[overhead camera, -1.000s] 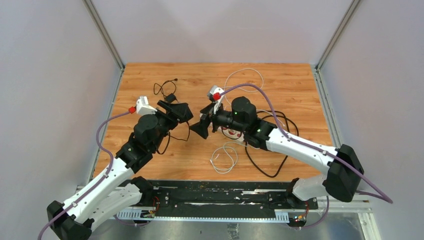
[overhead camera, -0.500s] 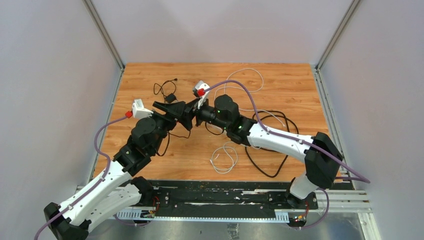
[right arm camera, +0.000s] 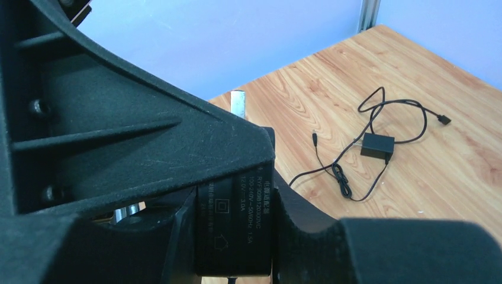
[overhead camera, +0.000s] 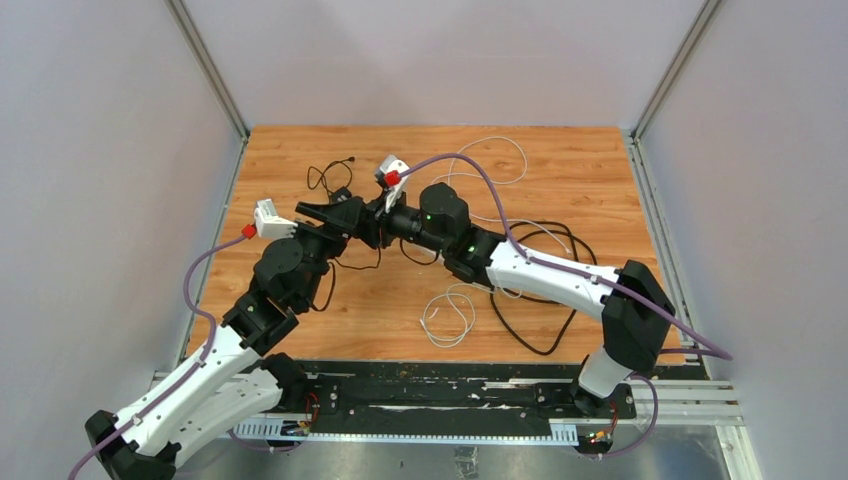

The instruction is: Insert the plug

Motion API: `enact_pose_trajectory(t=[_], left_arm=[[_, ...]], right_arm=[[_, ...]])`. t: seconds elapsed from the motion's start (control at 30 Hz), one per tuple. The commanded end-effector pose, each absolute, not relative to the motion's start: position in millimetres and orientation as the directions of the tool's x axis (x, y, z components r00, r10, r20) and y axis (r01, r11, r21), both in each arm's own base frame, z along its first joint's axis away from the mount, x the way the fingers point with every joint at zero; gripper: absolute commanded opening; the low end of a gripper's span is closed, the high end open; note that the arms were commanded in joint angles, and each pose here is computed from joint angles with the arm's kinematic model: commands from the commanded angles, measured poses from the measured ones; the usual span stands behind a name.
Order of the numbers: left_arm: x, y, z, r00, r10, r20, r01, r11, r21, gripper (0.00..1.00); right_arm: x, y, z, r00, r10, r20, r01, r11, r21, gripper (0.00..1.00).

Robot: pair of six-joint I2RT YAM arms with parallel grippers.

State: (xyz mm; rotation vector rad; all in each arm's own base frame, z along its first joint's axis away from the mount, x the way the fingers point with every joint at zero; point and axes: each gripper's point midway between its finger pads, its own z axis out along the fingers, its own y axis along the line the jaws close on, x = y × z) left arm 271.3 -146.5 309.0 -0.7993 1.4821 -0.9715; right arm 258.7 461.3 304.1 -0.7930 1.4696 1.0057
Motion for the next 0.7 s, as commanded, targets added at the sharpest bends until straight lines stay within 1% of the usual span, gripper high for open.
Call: enact_pose_trajectory(t=[0.0,0.03,0.07,0.13,0.17,0.2,0.3,0.37,0.4,0.47,0.57,0.6,0.67], left_arm=[[266.9,-148.4,327.1,-0.122,-0.914,-0.388,0.095,0.378,-0.921,0.15],[266.8,-149.3,327.9,-0.125,-0.912,-0.391,0.101,0.381,-0.919,0.24],[266.6,-150.7,328.1,-0.129,-0.907,-0.401,0.107,0.389,-0.915,0.36],[265.7,-152.7,329.4,-0.138,-0.891,-0.432,0.121,0.417,-0.901,0.73],[264.9,-152.4,330.3,-0.138,-0.88,-0.454,0.13,0.438,-0.889,0.95],[263.6,-152.0,331.7,-0.137,-0.873,-0.468,0.139,0.451,-0.882,0.99],[257.6,-146.9,336.4,-0.124,-0.858,-0.499,0.167,0.478,-0.862,1.0],[252.6,-137.6,335.3,-0.11,-0.845,-0.523,0.149,0.506,-0.849,1.0],[250.1,-131.5,332.2,-0.105,-0.827,-0.552,0.128,0.539,-0.832,1.0],[244.5,-117.0,332.9,-0.081,-0.797,-0.598,0.092,0.592,-0.801,1.0],[237.3,-103.4,334.4,-0.073,-0.738,-0.671,0.061,0.668,-0.742,1.0],[235.7,-101.6,333.4,-0.08,-0.708,-0.702,0.059,0.7,-0.712,1.0],[236.2,-97.8,323.1,-0.102,-0.647,-0.756,0.023,0.758,-0.652,1.0]], right_arm=[[264.2,465.0,318.2,-0.099,0.077,-0.992,-0.902,0.413,0.122,0.03],[265.0,464.0,317.8,-0.101,0.076,-0.992,-0.9,0.419,0.124,0.0],[265.5,463.0,316.9,-0.1,0.07,-0.993,-0.899,0.42,0.12,0.0],[267.7,459.8,314.7,-0.098,0.05,-0.994,-0.898,0.425,0.11,0.0],[270.9,456.2,311.6,-0.104,0.036,-0.994,-0.893,0.436,0.11,0.0],[274.1,451.8,309.4,-0.106,0.024,-0.994,-0.89,0.444,0.106,0.0],[285.5,432.9,303.2,-0.1,-0.011,-0.995,-0.887,0.455,0.084,0.0],[295.0,416.7,299.9,-0.124,-0.023,-0.992,-0.889,0.447,0.1,0.0],[299.4,408.4,298.9,-0.129,-0.031,-0.991,-0.892,0.439,0.102,0.0],[301.0,396.5,300.2,-0.083,-0.063,-0.994,-0.925,0.377,0.053,0.0],[300.3,380.3,297.5,-0.003,-0.137,-0.991,-0.97,0.242,-0.031,0.0],[295.9,375.6,296.2,0.021,-0.153,-0.988,-0.985,0.165,-0.047,0.0],[290.5,364.9,294.4,0.021,-0.152,-0.988,-0.999,0.035,-0.027,0.0]])
